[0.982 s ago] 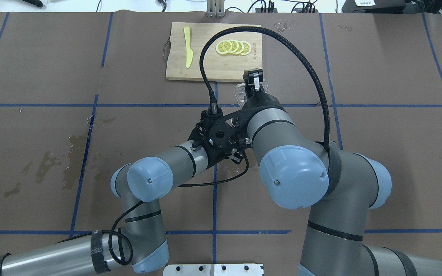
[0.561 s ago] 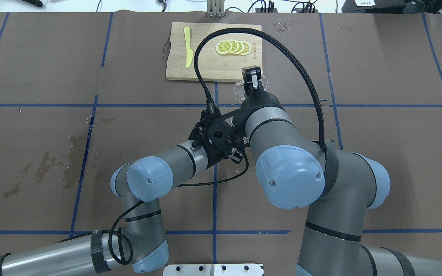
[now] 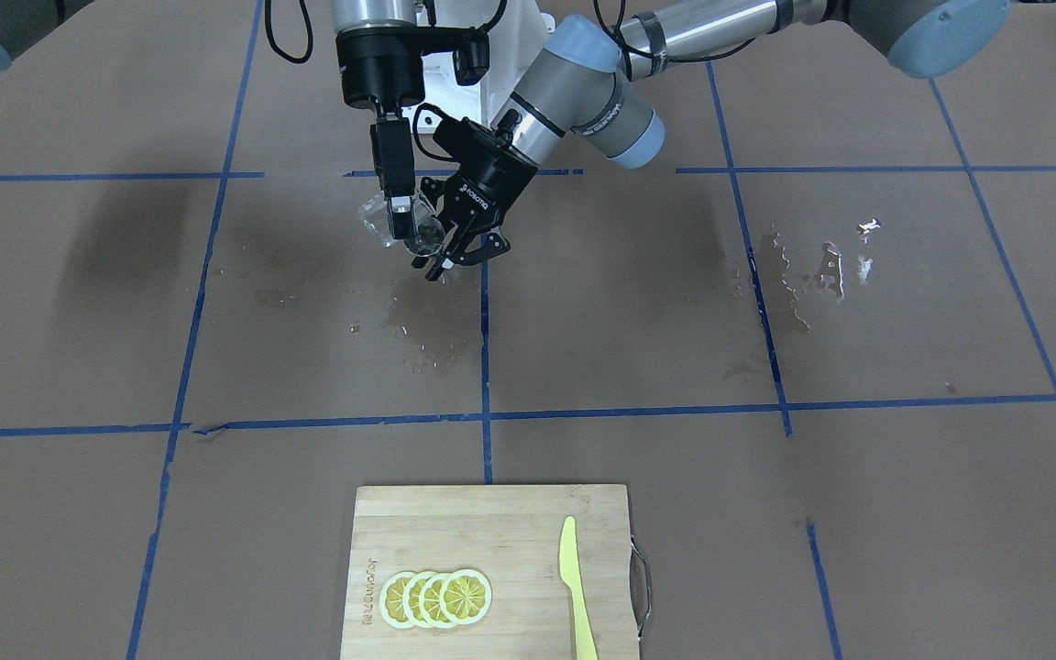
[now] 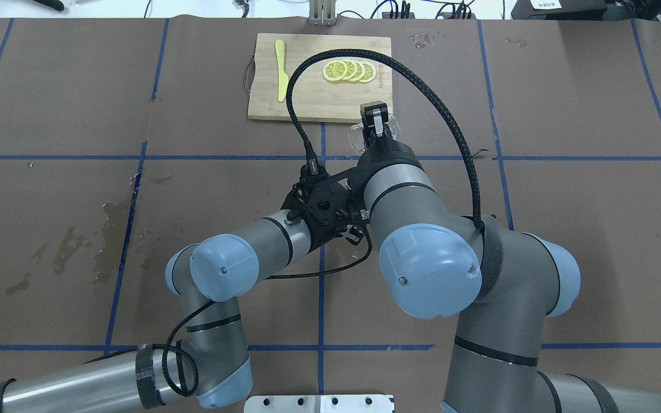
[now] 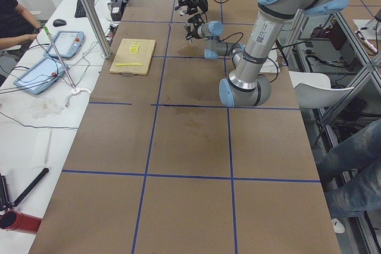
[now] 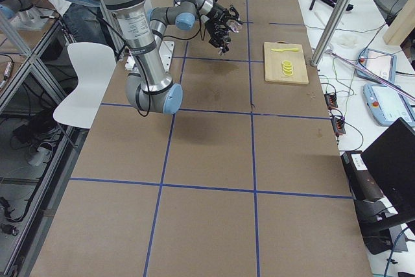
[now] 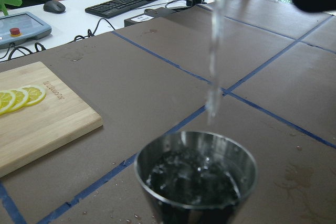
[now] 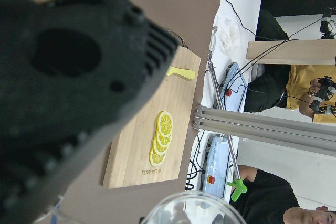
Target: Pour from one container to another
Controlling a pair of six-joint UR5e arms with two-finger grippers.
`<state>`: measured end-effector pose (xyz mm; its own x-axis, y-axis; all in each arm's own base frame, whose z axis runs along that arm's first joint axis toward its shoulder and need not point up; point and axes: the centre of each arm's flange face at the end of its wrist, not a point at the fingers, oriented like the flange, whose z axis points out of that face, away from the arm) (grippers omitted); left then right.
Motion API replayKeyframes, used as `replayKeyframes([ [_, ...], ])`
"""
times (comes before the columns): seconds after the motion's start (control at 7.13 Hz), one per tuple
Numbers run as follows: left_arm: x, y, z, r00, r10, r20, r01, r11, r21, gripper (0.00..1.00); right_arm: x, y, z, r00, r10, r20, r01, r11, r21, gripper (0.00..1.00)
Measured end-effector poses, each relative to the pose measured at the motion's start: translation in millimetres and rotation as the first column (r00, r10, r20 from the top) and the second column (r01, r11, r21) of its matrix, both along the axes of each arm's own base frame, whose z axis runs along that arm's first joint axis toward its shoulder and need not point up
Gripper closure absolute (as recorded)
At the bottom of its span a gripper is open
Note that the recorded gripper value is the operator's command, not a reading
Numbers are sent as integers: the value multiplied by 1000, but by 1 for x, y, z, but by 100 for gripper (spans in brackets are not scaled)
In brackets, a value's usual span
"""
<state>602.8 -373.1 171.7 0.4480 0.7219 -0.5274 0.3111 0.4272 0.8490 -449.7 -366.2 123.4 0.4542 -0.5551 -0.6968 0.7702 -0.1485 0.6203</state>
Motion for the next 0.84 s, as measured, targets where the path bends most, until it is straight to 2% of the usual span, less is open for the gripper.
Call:
replayKeyframes([
  [0.42,-1,-2,0,1000,-3,-1,3,1000,0,100,0,2,3,987,63,147,-51,995,-87,100],
  [0.84,-4,-6,0,1000,-9,-4,9,1000,0,100,8,-3,2,948,129,291,-86,984,-154,100],
])
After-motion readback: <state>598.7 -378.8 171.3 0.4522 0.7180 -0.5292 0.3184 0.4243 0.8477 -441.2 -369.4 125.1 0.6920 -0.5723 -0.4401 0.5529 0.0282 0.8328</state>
